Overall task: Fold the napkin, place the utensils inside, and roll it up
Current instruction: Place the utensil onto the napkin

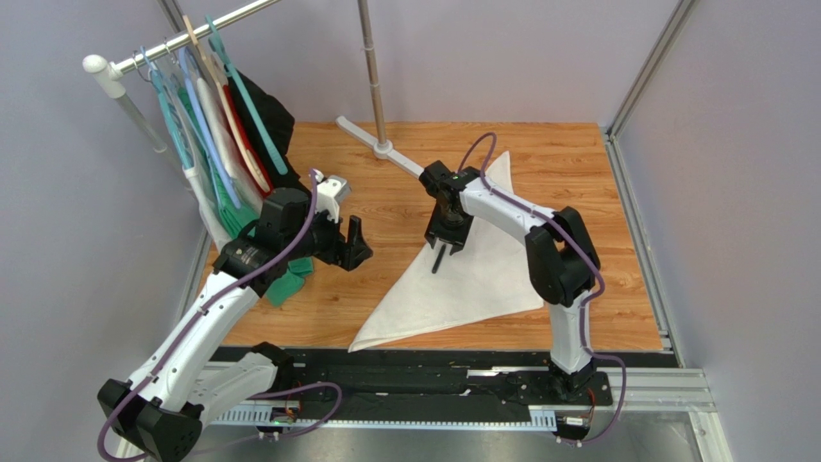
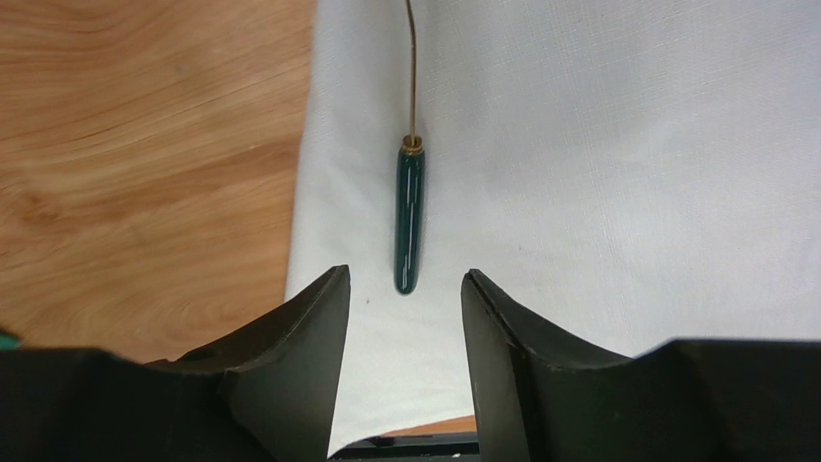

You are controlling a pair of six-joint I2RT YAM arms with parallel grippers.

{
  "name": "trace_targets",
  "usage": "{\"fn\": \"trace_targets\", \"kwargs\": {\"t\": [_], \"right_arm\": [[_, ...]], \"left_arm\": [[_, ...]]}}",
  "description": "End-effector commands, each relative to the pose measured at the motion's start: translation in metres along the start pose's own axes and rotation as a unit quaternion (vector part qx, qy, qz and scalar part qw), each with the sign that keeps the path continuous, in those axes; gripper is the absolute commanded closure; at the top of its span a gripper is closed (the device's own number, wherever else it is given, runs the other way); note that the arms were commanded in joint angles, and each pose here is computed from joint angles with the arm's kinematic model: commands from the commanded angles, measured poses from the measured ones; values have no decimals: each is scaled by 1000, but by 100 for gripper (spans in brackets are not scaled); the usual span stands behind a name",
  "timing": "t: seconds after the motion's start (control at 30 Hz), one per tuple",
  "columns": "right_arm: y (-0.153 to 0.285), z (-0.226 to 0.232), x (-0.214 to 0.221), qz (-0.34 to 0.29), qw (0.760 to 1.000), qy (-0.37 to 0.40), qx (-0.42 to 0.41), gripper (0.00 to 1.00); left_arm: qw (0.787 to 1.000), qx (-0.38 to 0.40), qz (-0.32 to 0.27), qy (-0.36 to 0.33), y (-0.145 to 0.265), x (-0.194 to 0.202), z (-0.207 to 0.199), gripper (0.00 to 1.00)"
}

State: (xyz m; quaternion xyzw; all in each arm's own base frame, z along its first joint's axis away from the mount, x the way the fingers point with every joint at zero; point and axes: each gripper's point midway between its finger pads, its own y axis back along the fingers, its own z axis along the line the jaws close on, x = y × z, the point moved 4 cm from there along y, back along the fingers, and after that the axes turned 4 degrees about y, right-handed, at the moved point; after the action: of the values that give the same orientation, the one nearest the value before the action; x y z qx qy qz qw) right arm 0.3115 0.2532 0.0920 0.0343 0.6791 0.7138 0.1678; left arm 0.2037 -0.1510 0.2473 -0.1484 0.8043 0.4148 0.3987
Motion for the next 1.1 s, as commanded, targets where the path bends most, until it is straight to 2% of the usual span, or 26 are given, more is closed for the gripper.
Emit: {"fn": "trace_targets", "kwargs": {"t": [0.0,0.13,0.27,0.37,0.6,0.67,0.8,1.07], "right_arm": [[60,-4,-32,-74,995,0,-61,49],[81,-29,-55,-121,991,-7,-60,54],[74,-41,-75,-148,987,2,-65,60],[61,-43,-90,-146,986,4,-76,63],[28,-40,-115,-121,987,11,-109,69],[24,-33,-115,-113,985,16,-127,69],[11,-27,-114,-104,985,10,-138,70],[6,-52,-116,-106,984,-33,-140,70]], "left_arm": [[999,-19,-21,-16,2,-6,6,13],[999,-45,-24,-18,2,-6,13,16],[997,-67,-18,-19,-9,-4,1,18],[999,-51,-6,-5,-26,-2,-18,18],[999,-28,19,38,-94,4,-41,23],[999,-25,16,34,-108,2,-48,23],[998,-30,50,25,-146,10,-54,26],[996,-34,76,-7,-180,22,-66,33]]}}
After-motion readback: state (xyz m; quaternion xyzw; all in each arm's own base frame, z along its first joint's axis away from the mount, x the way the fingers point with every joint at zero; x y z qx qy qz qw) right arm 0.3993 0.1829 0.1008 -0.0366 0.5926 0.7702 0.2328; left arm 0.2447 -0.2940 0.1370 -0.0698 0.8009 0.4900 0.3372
